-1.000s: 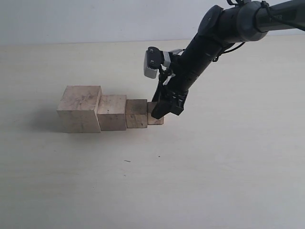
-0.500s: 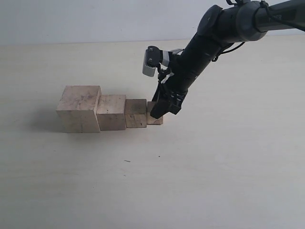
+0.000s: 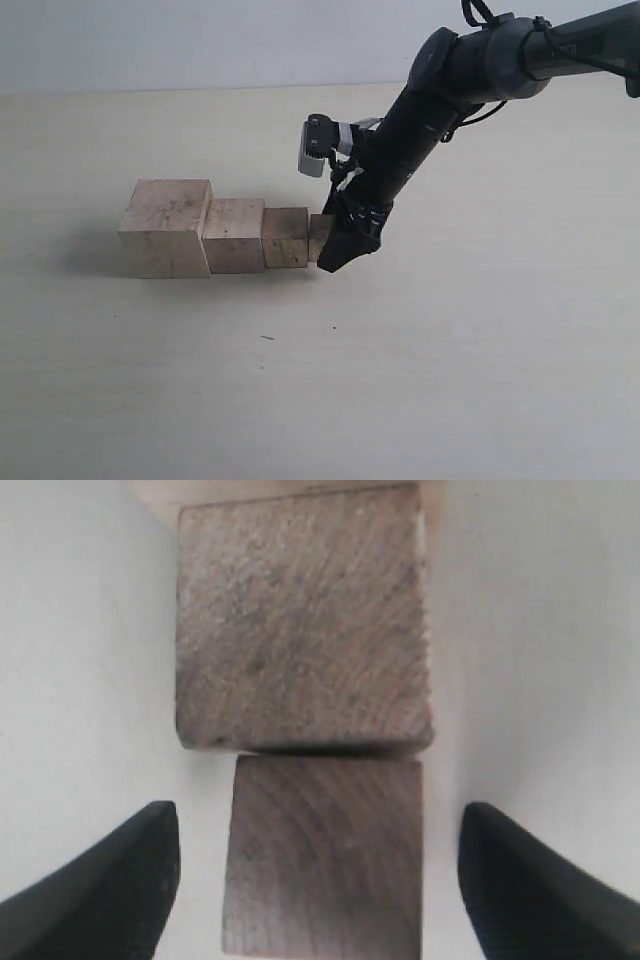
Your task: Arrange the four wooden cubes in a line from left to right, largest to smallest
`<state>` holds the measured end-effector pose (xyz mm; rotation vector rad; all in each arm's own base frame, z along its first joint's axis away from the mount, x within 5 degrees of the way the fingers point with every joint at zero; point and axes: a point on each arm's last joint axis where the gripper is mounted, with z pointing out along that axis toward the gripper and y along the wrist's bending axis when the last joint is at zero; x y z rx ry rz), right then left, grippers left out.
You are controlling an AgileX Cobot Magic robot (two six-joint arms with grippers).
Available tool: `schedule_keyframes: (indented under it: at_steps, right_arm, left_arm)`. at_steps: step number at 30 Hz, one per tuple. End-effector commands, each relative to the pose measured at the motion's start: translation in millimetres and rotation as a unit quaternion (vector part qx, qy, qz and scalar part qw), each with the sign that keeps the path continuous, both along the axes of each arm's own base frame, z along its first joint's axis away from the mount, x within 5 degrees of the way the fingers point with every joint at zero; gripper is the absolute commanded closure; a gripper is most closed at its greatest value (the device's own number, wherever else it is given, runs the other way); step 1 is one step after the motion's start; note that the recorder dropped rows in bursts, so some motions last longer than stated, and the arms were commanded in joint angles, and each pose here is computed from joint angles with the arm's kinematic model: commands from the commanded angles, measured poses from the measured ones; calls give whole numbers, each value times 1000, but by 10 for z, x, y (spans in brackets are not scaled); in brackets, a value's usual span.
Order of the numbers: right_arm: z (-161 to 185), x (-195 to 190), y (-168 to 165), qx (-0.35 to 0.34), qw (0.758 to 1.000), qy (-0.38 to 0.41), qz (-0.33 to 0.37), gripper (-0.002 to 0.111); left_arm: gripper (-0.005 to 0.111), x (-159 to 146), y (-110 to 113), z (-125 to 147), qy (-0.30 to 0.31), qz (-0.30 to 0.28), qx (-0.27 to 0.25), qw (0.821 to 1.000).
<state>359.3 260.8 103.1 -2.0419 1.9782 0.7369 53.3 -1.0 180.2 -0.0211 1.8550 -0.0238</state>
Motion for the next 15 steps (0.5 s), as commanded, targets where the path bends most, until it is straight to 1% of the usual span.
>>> schedule_keyframes:
  at_steps: [1,6,9,11,13,15]
  right_arm:
    - [145,10,3,4,1000,-22,0,35]
    - [355,18,-31,-8,999,-40,-18,36]
    - [458,25,-94,-39,997,-54,-31,38]
    - [496,39,-154,-71,994,-67,-40,42]
    - [493,58,-211,-103,990,-79,-47,49]
    - [474,71,-230,-115,989,-84,-50,53]
  left_arm:
    - [107,0,-5,12,-9,-3,-3,1000]
    - [107,0,-5,12,-9,-3,-3,1000]
    - [107,0,-5,12,-9,-3,-3,1000]
    - [107,0,-5,12,-9,-3,-3,1000]
    - [107,0,-5,12,-9,-3,-3,1000]
    - [107,0,-5,12,-9,-3,-3,1000]
